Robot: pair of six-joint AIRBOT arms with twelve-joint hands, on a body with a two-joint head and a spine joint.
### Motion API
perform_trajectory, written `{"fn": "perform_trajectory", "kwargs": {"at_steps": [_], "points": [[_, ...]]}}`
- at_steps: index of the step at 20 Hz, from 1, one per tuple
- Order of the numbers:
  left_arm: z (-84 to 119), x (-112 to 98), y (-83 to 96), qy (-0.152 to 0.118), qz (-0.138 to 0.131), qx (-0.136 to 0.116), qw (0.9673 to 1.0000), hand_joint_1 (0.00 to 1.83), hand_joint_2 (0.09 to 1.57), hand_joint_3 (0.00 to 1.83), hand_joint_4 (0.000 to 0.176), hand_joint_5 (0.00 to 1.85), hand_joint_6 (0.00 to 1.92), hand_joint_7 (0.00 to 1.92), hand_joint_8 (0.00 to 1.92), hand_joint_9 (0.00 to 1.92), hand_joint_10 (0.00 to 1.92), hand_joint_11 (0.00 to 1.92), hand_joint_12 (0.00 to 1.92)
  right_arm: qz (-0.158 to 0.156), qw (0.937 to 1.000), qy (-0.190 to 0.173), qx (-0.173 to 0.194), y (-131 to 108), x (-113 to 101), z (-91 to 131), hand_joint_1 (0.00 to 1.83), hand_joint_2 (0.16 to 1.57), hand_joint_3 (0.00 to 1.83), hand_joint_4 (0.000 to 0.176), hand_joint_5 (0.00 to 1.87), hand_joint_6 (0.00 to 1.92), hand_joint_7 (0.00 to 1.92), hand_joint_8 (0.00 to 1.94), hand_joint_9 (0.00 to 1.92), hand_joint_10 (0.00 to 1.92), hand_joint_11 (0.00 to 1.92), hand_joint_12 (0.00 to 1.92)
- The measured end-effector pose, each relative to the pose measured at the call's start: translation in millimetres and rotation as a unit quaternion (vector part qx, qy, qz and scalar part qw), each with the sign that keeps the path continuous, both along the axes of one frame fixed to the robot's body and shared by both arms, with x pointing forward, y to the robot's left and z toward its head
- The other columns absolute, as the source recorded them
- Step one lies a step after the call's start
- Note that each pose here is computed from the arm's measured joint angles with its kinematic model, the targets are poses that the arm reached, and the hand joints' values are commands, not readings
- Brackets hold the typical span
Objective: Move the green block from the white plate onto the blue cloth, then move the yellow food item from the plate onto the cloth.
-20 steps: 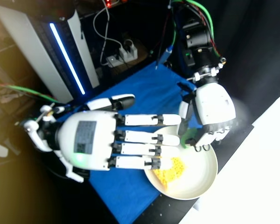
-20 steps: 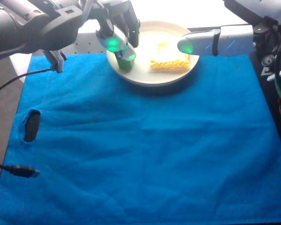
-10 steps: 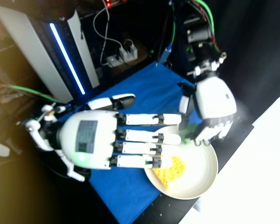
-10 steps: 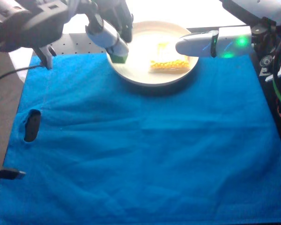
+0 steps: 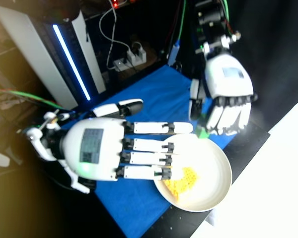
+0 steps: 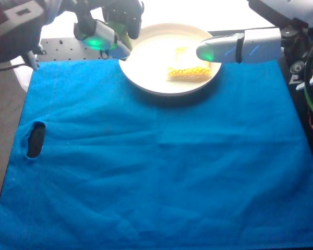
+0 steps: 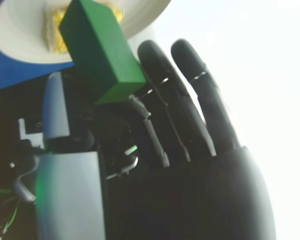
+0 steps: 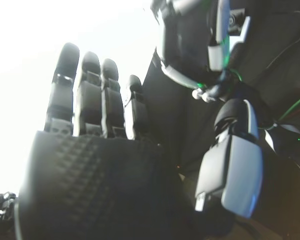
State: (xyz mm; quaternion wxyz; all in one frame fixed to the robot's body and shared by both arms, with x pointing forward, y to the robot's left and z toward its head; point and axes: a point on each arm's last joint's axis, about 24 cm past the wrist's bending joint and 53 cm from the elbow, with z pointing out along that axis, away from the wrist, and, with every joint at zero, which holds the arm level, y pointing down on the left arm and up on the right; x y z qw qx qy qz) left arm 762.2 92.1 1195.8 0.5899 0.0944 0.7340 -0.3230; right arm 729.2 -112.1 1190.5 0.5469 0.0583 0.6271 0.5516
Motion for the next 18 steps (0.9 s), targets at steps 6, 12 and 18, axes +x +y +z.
{"fn": "perform_trajectory", "kwargs": {"at_steps": [6,12,18], "points": [[13,-40,-9.6,-0.045,-0.053,0.032,0.9971,1.39,1.08,0.00,0.000,1.08,0.51,0.99,1.03,1.05,1.12,0.75,1.05,-0.002,1.0000,0.001,0.002,-1,1,0,0.37,0.87,0.00,0.059,0.20,0.00,0.30,0.00,0.26,0.00,0.00,0.74],[13,-65,-1.1,-0.050,-0.080,0.036,0.9949,1.26,1.11,0.00,0.000,1.14,0.54,0.89,1.28,0.84,0.74,0.62,1.16,-0.001,1.0000,0.002,0.002,0,0,0,0.41,0.86,0.00,0.065,0.20,0.00,0.30,0.01,0.29,0.01,0.00,0.86],[0,-81,-7.1,-0.024,-0.112,0.013,0.9933,1.28,1.08,0.00,0.000,1.12,0.51,1.03,1.12,0.91,0.93,0.60,1.49,0.000,1.0000,0.003,0.003,1,0,-1,0.42,0.94,0.01,0.117,0.21,0.00,0.22,0.00,0.21,0.00,0.00,0.54]]}}
